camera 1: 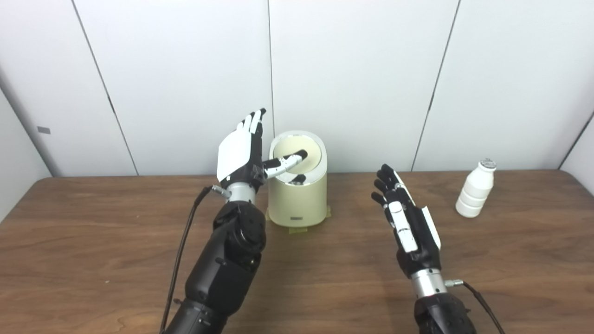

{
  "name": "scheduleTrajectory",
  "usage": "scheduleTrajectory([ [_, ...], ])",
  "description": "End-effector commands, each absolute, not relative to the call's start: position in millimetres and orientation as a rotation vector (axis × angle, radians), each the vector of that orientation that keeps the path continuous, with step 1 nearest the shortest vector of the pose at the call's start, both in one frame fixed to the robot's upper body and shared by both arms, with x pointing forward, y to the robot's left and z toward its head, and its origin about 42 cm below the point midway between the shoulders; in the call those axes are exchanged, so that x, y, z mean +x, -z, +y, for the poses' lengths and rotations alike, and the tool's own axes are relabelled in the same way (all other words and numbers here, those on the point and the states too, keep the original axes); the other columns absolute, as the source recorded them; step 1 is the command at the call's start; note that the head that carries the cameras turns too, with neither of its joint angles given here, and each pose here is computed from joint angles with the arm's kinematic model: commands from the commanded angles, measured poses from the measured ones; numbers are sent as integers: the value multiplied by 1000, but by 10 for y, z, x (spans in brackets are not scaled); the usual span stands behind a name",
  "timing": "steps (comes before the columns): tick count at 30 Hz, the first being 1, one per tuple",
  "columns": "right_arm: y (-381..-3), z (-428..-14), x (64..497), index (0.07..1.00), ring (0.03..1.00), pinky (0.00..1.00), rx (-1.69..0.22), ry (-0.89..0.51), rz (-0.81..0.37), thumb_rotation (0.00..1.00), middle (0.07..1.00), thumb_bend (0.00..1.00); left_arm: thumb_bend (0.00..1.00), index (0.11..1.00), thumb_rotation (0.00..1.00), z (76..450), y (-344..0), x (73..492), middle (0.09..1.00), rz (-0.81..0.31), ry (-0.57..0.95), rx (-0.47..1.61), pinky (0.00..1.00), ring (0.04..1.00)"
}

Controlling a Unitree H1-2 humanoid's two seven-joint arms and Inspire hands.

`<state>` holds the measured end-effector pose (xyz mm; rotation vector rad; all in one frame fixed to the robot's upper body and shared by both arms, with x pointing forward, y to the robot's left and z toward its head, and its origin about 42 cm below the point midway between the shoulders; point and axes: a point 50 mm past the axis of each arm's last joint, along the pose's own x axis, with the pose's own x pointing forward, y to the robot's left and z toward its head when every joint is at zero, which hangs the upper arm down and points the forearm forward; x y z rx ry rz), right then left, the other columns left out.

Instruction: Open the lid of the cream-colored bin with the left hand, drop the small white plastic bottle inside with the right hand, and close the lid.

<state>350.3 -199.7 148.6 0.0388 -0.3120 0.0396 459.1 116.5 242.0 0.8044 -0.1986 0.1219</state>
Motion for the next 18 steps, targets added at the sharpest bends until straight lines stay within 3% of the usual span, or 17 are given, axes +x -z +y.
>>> scheduleTrajectory([
  [1, -1733, -1945, 3573, 933, 934, 893, 42, -50, -412, 841, 942, 213, 765, 1000, 465, 1077, -2752, 4669, 1000, -298, -165, 810, 1000, 1000],
  [12, -1744, -1934, 3553, 928, 933, 893, 51, -46, -411, 801, 938, 197, 792, 1000, 382, 1088, -2718, 4695, 1000, -287, -162, 824, 1000, 1000],
  [18, -1750, -1933, 3561, 931, 935, 897, 47, -46, -415, 778, 940, 191, 946, 1000, 256, 1114, -2694, 4706, 1000, -286, -168, 919, 1000, 1000],
])
